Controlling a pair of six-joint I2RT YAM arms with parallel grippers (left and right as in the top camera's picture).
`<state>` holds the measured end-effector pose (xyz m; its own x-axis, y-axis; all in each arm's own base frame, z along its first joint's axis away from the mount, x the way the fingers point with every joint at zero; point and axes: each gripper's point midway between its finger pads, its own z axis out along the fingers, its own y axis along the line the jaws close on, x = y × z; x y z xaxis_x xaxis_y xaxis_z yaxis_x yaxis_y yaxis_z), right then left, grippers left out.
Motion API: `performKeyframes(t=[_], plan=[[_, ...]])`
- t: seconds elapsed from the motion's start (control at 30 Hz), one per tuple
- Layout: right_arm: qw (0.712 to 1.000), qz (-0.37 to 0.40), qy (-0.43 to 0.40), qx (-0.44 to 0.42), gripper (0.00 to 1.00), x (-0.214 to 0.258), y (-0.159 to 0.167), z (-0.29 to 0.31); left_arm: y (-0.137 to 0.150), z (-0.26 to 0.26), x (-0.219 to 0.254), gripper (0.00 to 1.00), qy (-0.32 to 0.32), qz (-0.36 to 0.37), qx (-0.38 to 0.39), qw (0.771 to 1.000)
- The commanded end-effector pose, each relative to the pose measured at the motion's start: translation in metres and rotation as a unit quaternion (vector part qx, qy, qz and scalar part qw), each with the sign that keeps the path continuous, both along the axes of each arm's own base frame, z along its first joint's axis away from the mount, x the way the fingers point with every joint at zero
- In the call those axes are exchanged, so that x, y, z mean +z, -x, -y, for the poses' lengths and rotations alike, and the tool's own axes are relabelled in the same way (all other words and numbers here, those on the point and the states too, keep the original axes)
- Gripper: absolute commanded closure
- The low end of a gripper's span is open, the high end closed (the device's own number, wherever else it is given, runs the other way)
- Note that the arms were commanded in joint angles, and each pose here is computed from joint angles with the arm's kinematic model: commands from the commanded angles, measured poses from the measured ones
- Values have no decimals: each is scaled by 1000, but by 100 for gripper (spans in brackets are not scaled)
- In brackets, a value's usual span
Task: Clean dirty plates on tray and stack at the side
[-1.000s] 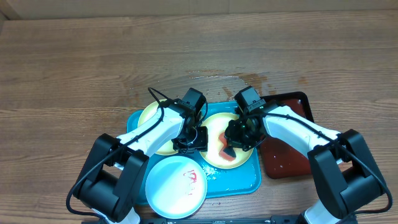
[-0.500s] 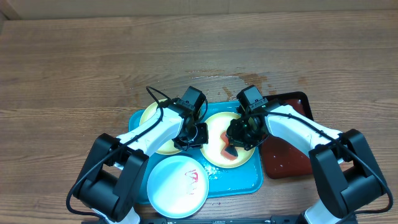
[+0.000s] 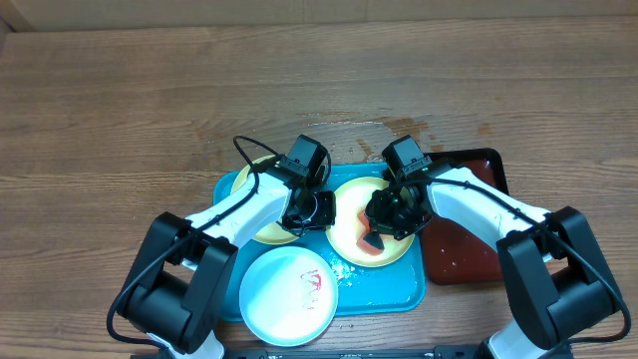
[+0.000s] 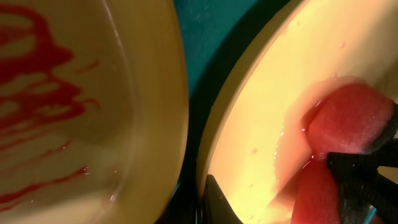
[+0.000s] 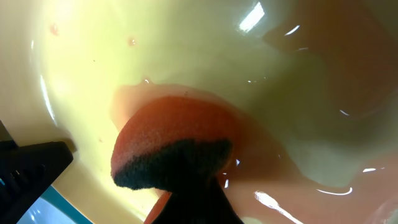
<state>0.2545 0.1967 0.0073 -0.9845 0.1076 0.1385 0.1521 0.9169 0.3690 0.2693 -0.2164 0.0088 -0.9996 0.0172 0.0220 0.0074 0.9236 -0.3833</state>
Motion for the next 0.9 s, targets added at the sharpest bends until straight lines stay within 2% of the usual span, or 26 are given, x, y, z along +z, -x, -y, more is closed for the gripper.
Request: performKeyframes(t=[0.0,0.23,0.4,0.47,0.63,0.87], plan=[[1000,8,0,10,96,1,-2,-2,8,33,16,96,84,-11,-46,995],[996,29,-59,54,96,9,-5,-22,8,32,16,96,82,-11,-46,996],[985,77,-128,84,96,24,-18,-52,8,32,16,96,82,-11,-46,996],[985,89,-129,73,96,25,-25,-55,8,32,16,96,82,-11,-46,996],[996,72,-51,-1,96,10,-32,-30,9,32,16,96,82,-12,-44,996],[996,54,73,-26,96,-7,-23,20,9,29,14,96,73,-13,-42,996]])
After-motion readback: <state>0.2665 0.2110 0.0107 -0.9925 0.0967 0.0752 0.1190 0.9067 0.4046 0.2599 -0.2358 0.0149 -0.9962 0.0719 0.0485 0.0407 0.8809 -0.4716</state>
